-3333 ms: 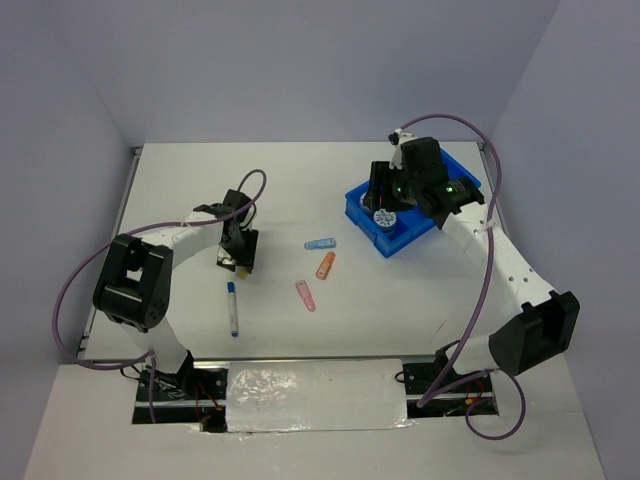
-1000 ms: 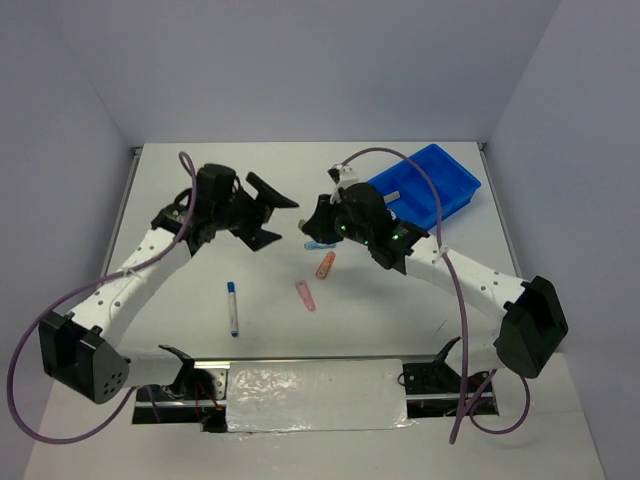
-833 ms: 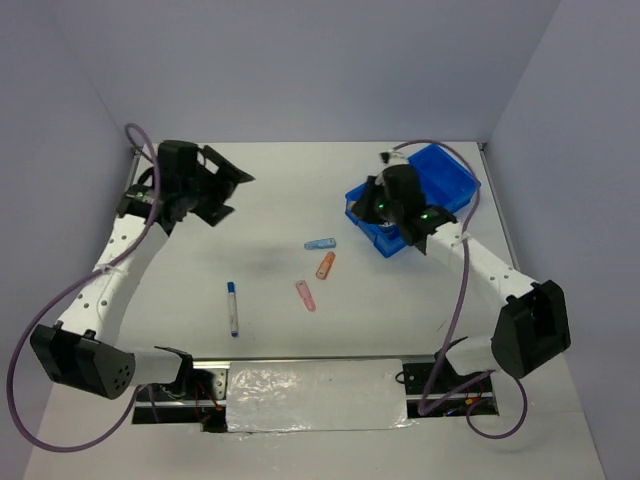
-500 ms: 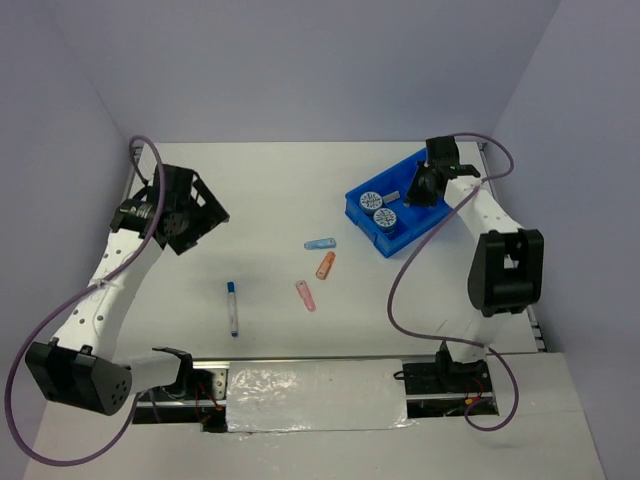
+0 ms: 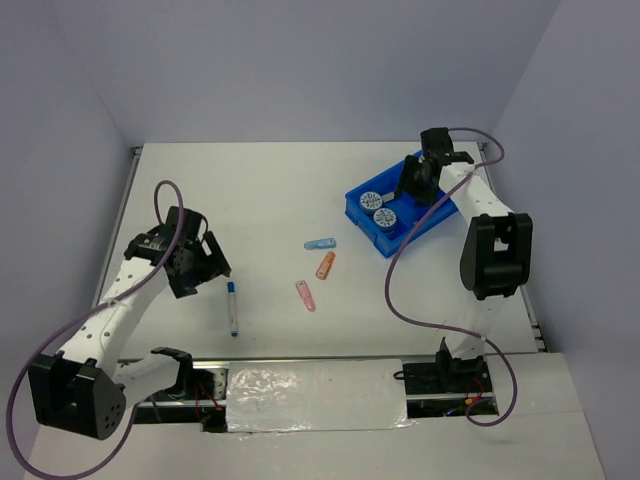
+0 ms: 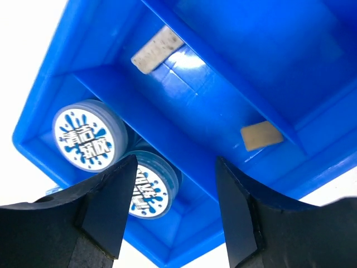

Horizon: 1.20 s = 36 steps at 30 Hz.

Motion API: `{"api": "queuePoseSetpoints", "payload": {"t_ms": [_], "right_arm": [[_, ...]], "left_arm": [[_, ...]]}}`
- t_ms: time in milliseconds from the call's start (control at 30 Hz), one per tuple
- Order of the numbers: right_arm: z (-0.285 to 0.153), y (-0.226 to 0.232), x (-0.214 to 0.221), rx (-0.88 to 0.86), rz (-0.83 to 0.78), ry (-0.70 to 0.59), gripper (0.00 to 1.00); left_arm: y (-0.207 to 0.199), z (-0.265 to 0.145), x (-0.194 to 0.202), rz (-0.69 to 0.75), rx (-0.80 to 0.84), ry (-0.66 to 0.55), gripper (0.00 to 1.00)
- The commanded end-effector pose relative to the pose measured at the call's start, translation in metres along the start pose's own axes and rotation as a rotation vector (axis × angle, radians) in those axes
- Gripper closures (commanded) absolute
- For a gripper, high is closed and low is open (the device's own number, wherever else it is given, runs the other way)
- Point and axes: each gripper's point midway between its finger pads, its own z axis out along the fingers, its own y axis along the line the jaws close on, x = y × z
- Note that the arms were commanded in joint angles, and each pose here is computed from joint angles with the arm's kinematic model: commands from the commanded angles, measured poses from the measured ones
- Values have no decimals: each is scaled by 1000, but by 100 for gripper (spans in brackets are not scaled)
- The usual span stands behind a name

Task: Sort the stationery into containers
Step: Place the stationery in the storage box, then pick up the pen from the center of the board.

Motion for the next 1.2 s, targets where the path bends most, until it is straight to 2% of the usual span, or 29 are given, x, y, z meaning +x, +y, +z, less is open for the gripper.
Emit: {"api": "queuePoseSetpoints", "payload": {"t_ms": [0, 167, 333, 467, 567, 667, 700, 733, 767, 800, 833, 867, 967, 1067, 1100, 1133, 1167], "right_arm": [[-19, 10, -26, -23, -20, -64, 34], [-70, 54, -23, -184, -85, -130, 35], [-103, 94, 5, -304, -194, -122, 35], [-127, 117, 30, -382, -266, -112, 35], [-146, 128, 49, -409, -316, -107, 35], [-166, 132, 61, -453, -323, -121, 35], [-168, 134, 70, -483, -312, -103, 35], [-178, 136, 72, -520, -312, -117, 35], [-182, 139, 78, -557, -311, -109, 35], [-189, 145, 90, -635, -316, -98, 35], [-192, 148, 97, -669, -301, -88, 35], [-190, 155, 115, -740, -311, -65, 35], [-213, 175, 149, -956, -303, -77, 33], [-235, 190, 177, -1092, -352, -99, 19], [-237, 197, 192, -1099, -381, -74, 10], [-231, 200, 199, -1087, -388, -43, 9], [-232, 205, 202, -1096, -384, -32, 8]], "left_arm": [[-6, 10, 10, -1, 36, 19, 6], [-5, 36, 30, 23, -39, 56, 8], [4, 61, 53, 55, -139, 107, 12], [14, 82, 62, 35, -186, 114, 26], [20, 98, 68, 41, -234, 130, 27], [20, 111, 73, 52, -257, 161, 45], [17, 112, 74, 54, -252, 168, 68], [12, 112, 73, 53, -241, 162, 76], [7, 110, 71, 56, -231, 156, 80], [-8, 103, 67, 64, -190, 142, 91], [-19, 97, 63, 64, -156, 130, 98], [-35, 89, 62, 77, -106, 120, 100], [-101, 40, 37, 20, 168, 29, 100], [-167, -22, 7, -88, 513, -46, 100], [-183, -42, 1, -114, 608, -56, 100], [-205, -62, -3, -108, 732, -49, 100], [-216, -66, -1, -100, 775, -23, 100]]}}
